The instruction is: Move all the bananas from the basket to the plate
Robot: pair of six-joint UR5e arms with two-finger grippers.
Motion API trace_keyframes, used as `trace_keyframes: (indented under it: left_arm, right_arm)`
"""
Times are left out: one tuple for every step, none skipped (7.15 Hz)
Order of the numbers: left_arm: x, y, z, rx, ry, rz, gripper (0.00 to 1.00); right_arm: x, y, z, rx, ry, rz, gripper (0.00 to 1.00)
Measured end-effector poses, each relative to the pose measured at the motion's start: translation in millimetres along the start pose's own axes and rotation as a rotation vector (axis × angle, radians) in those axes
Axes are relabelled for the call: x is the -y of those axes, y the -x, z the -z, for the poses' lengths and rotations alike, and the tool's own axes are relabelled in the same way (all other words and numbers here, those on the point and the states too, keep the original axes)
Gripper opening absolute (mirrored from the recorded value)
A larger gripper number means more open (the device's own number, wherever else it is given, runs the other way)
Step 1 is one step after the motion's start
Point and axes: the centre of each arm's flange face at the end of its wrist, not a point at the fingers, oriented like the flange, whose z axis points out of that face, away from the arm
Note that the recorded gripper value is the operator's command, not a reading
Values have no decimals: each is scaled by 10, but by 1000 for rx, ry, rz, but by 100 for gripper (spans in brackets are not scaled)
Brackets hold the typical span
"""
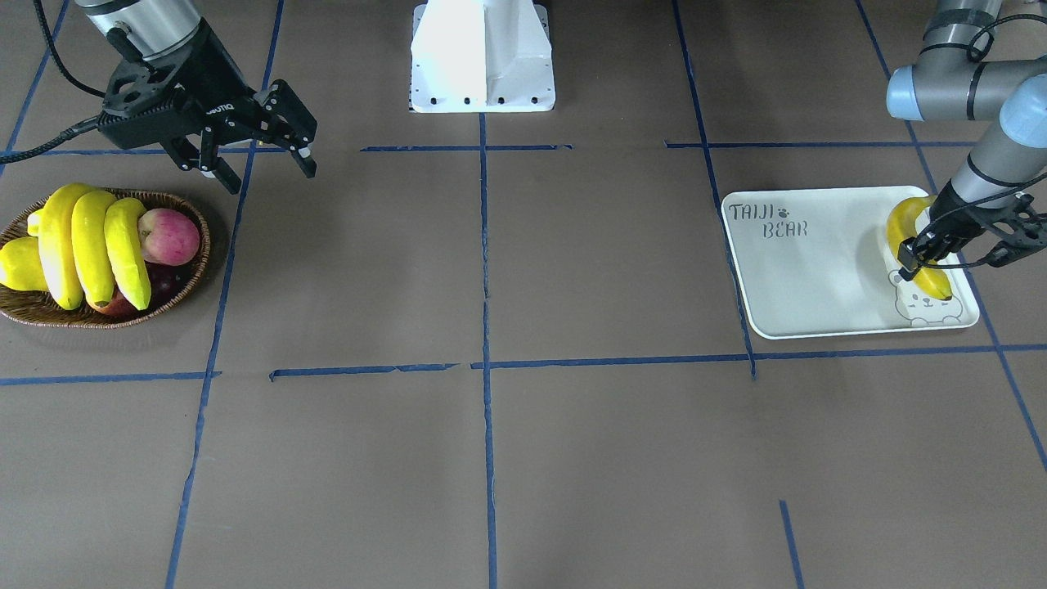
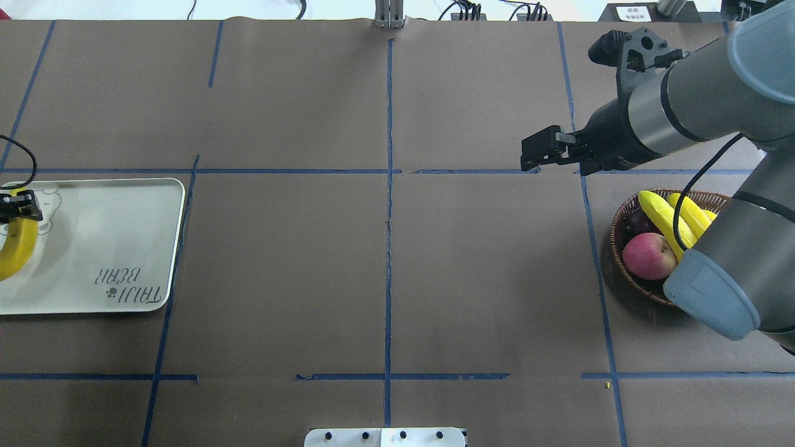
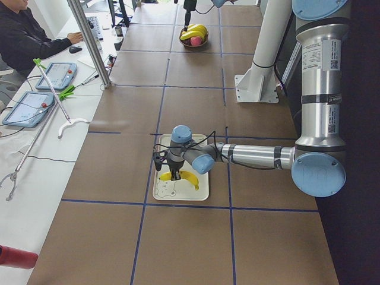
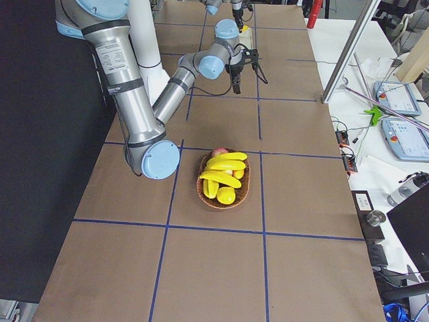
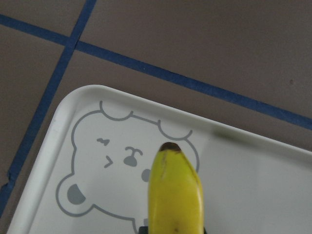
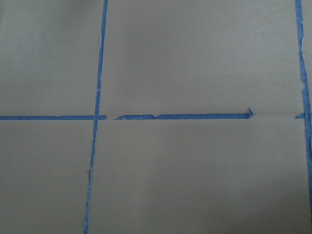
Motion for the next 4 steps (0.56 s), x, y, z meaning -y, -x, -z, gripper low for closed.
trace_keyframes:
  left_arm:
    - [26, 8, -17, 2, -2, -2, 99]
    - [43, 4, -25, 0, -2, -5, 99]
    - [55, -15, -20, -4, -2, -11, 99]
    - [59, -37, -8, -9, -1, -14, 99]
  right_arm:
    - [0, -2, 1, 0, 0, 0, 100]
    - [2, -11, 3, -1, 0, -1, 100]
    - [7, -26, 5, -3, -1, -3, 100]
    - [21, -58, 13, -6, -3, -7, 100]
